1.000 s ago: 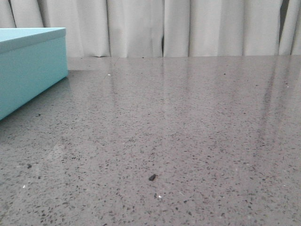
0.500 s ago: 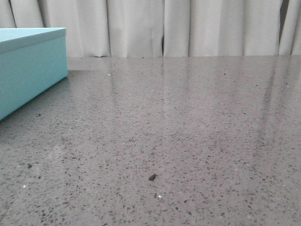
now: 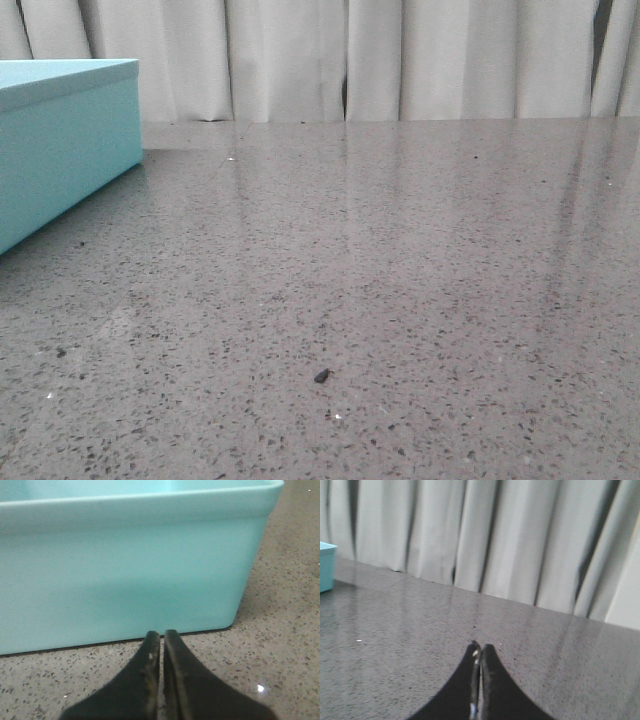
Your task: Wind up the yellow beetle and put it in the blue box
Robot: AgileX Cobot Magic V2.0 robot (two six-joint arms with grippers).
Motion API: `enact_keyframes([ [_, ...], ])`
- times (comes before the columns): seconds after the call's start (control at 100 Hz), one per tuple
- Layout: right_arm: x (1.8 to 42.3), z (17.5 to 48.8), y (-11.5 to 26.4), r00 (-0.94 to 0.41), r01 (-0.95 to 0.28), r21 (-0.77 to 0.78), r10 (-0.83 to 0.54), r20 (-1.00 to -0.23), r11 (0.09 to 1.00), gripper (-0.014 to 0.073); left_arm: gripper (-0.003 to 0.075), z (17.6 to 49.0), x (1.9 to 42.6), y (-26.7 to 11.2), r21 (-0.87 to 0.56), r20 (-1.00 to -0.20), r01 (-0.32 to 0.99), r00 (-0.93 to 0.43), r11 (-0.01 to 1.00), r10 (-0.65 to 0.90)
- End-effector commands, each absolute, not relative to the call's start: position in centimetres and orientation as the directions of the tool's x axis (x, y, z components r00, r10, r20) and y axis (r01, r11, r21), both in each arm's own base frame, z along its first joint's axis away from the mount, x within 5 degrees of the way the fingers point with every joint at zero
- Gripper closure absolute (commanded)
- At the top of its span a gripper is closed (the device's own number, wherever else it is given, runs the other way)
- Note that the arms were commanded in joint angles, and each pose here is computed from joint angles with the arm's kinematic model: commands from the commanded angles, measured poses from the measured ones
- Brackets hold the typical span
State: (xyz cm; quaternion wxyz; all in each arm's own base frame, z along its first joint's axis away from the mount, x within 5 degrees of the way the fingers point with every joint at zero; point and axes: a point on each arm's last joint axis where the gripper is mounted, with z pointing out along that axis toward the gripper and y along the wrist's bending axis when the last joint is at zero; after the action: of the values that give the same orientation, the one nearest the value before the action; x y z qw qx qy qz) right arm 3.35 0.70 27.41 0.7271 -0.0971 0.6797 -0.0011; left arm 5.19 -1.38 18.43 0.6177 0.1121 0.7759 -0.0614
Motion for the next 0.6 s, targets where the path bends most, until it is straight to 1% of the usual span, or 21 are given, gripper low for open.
enact_keyframes([
  [0.0, 3.8, 26.9, 0.3, 0.212, -0.037, -0.099, -0.089, -0.973, 0.994, 0.0665, 0.0739, 17.6, 5.2, -1.4, 0.019, -0.981, 0.243, -0.184, 0.97, 0.065],
  [0.17, 5.1, 22.4, -0.2, 0.079, 0.061, -0.085, -0.09, -0.993, 0.994, 0.0665, 0.0739, 17.6, 5.2, -1.4, 0.019, -0.981, 0.243, -0.184, 0.97, 0.065],
  [0.3, 5.5, 19.8, -0.4, 0.003, 0.071, -0.086, -0.086, -0.996, 0.994, 0.0665, 0.0739, 17.6, 5.2, -1.4, 0.019, -0.981, 0.243, -0.184, 0.97, 0.065],
  [0.33, 5.6, 19.4, -0.3, -0.014, 0.068, -0.086, -0.085, -0.996, 0.994, 0.0665, 0.0739, 17.6, 5.2, -1.4, 0.019, -0.981, 0.243, -0.184, 0.97, 0.065],
  [0.37, 5.5, 19.0, -0.3, -0.068, 0.059, -0.103, -0.099, -0.993, 0.993, 0.0665, 0.0739, 17.6, 5.2, -1.4, 0.019, -0.981, 0.243, -0.184, 0.97, 0.065],
  [0.49, 5.5, 18.6, -0.3, -0.115, 0.051, -0.128, -0.121, -0.986, 0.991, 0.0665, 0.0739, 17.6, 5.2, -1.4, 0.019, -0.981, 0.243, -0.184, 0.97, 0.065],
  [0.59, 5.4, 17.8, -0.3, -0.2, 0.034, -0.127, -0.118, -0.973, 0.991, 0.0665, 0.0739, 17.6, 5.2, -1.4, 0.019, -0.981, 0.243, -0.184, 0.97, 0.065],
])
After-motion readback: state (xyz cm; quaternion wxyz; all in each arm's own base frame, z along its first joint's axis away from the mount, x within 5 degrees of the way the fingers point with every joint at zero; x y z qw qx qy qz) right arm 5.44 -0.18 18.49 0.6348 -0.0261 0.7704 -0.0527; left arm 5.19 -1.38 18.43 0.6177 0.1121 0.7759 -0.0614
